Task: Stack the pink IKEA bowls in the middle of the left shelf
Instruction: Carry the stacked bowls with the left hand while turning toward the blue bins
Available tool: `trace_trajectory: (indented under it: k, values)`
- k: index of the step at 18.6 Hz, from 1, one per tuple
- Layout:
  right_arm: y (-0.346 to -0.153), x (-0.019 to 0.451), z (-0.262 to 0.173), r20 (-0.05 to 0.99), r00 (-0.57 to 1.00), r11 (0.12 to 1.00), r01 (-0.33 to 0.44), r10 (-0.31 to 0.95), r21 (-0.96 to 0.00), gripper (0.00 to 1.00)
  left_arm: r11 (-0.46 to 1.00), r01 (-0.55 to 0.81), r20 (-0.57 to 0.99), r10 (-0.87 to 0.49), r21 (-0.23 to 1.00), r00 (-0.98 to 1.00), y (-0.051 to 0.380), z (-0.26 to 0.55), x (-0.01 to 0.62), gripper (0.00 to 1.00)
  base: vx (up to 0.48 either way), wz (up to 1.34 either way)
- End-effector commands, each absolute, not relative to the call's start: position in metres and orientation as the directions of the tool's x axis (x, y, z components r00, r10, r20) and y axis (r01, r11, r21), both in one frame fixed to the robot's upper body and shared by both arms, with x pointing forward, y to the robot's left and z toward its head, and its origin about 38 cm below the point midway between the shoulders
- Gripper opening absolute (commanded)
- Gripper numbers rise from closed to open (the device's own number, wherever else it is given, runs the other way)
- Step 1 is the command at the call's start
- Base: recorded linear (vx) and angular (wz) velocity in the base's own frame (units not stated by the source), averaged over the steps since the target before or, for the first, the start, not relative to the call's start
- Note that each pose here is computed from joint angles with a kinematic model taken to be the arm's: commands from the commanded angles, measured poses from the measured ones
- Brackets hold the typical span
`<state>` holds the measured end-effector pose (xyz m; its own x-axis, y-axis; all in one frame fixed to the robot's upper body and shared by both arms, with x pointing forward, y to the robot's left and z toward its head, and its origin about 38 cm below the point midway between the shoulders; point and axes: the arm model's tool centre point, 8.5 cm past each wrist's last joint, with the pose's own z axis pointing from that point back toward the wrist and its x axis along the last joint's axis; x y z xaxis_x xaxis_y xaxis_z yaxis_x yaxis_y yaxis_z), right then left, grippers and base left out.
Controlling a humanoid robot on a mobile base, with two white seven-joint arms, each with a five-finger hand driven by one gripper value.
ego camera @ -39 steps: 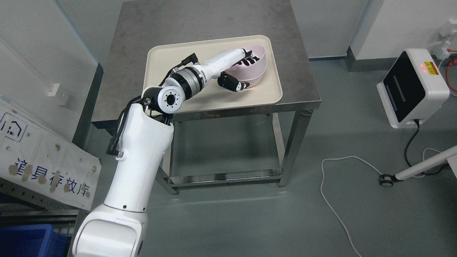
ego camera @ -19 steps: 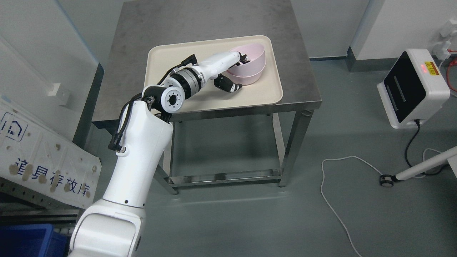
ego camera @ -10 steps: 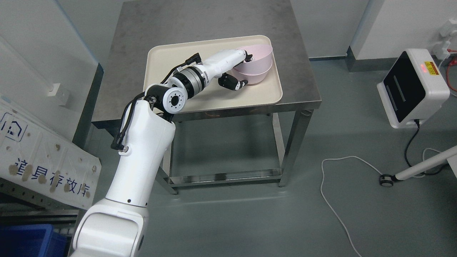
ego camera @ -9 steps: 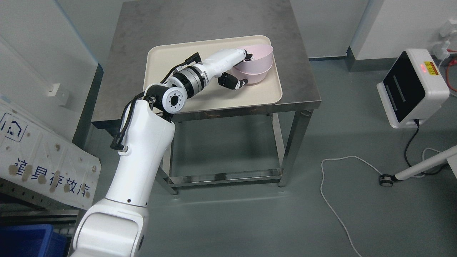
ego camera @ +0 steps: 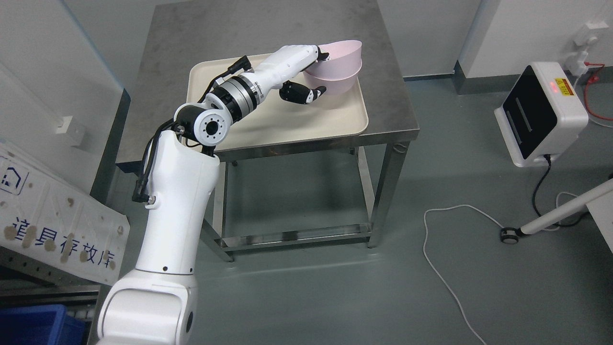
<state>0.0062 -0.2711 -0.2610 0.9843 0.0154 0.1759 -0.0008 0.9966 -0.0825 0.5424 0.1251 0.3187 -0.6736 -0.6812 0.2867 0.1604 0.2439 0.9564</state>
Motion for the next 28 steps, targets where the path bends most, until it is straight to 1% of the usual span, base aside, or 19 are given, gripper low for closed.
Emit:
trace_trajectory:
  k: [1,6,16,24,26,28]
  values:
    - [-0.283,0.006,-0.26,0.176,0.984,0.995,0.001,0.016,-0.1,1.0,0.384,0.002,0.287,-0.685,0.923,-0.67,0.176,0.372,0.528,0.0,-0.069,-0.1]
    - [-0.283,0.006,-0.26,0.176,0.984,0.995,0.001,0.016,-0.1,1.0,0.393,-0.016,0.278,-0.679,0.919,-0.679,0.178,0.378,0.523,0.01,-0.134,-0.09]
    - [-0.283,0.006,-0.26,0.176,0.984,0.995,0.001,0.016,-0.1,1.0,0.409,-0.001,0.297,-0.662,0.912,-0.688,0.178,0.378,0.521,0.01,-0.226,-0.28]
    - [-0.283,0.006,-0.26,0.176,0.984,0.995,0.001,0.016,-0.1,1.0,0.426,-0.039,0.294,-0.687,0.904,-0.665,0.217,0.388,0.518,0.02,-0.349,-0.03]
    - [-0.283,0.006,-0.26,0.176,0.984,0.995,0.001,0.016,-0.1,1.0,0.408,-0.037,0.287,-0.7,0.912,-0.654,0.227,0.386,0.517,0.02,-0.388,0.31]
    - [-0.283,0.006,-0.26,0.176,0.984,0.995,0.001,0.016,-0.1,1.0,0.407,-0.039,0.281,-0.694,0.913,-0.663,0.223,0.384,0.515,0.02,-0.393,0.34]
